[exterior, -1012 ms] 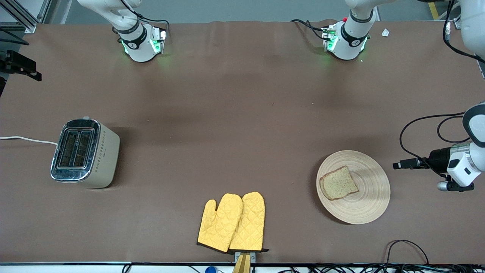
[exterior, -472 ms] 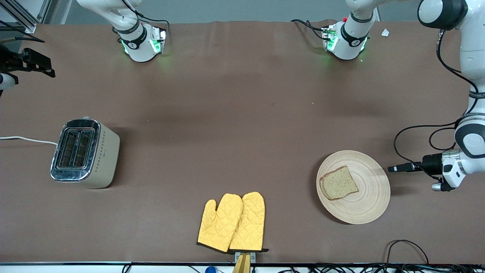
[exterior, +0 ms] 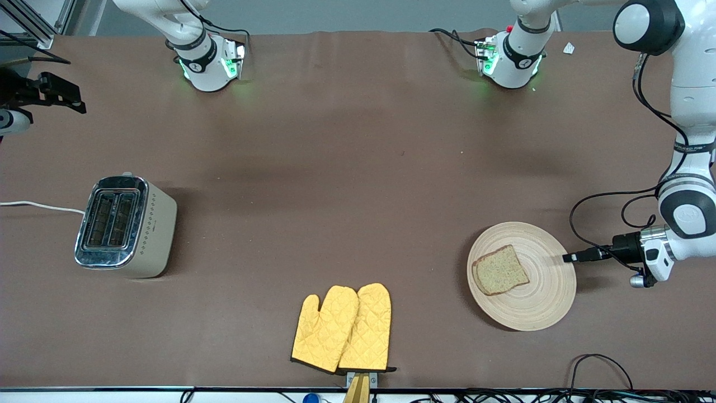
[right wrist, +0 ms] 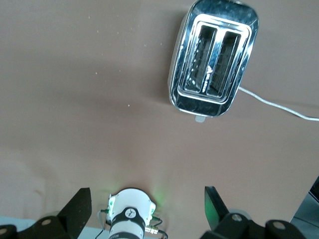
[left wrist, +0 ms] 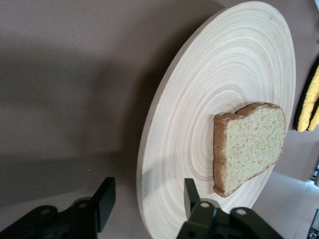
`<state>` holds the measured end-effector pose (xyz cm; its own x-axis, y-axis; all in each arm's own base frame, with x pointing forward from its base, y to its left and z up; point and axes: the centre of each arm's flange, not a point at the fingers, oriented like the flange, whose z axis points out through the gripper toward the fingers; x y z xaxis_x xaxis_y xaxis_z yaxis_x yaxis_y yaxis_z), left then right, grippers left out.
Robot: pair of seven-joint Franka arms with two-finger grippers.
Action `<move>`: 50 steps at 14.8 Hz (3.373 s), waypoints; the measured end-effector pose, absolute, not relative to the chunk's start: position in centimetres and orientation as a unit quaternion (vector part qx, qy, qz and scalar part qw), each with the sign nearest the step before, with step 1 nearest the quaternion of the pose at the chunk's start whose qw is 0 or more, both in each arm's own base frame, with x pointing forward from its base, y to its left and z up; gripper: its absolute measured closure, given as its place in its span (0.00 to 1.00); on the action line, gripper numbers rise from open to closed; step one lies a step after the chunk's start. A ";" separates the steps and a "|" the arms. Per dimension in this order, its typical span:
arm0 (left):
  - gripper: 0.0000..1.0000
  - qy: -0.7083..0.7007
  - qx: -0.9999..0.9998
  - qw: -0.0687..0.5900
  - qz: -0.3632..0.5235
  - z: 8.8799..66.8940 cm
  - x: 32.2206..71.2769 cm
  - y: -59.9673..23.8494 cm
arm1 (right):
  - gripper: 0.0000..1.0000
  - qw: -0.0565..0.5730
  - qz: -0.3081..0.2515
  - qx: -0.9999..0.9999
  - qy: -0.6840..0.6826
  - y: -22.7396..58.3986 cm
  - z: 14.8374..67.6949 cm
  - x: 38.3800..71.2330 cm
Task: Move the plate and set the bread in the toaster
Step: 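Reach the left gripper down to the rim of the wooden plate, then push the wooden plate with the left gripper toward the table middle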
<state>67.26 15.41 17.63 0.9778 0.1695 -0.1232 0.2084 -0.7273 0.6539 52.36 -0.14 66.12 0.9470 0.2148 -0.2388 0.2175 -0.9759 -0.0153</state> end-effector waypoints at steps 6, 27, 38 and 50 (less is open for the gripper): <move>0.67 0.105 0.927 0.359 -0.029 17.0 67.3 15.4 | 0.00 0.005 -0.139 0.982 0.128 1.8 67.0 50.7; 0.90 0.035 0.898 0.435 -0.059 19.2 67.6 13.1 | 0.00 0.004 -0.086 0.996 0.040 -7.4 68.0 50.5; 0.90 -0.029 0.847 0.526 -0.074 22.6 68.9 4.4 | 0.00 0.005 -0.075 0.997 0.029 -8.6 68.3 50.3; 0.90 -0.070 0.809 0.573 -0.110 20.9 65.0 -17.9 | 0.00 0.008 -0.058 0.998 0.023 -9.3 68.3 50.7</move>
<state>65.00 -17.86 20.92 0.9659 -0.2392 -0.0989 0.0141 -0.3329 0.9428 50.67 -9.30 68.28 0.9921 0.0444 -0.1169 0.0464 -0.9988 0.0143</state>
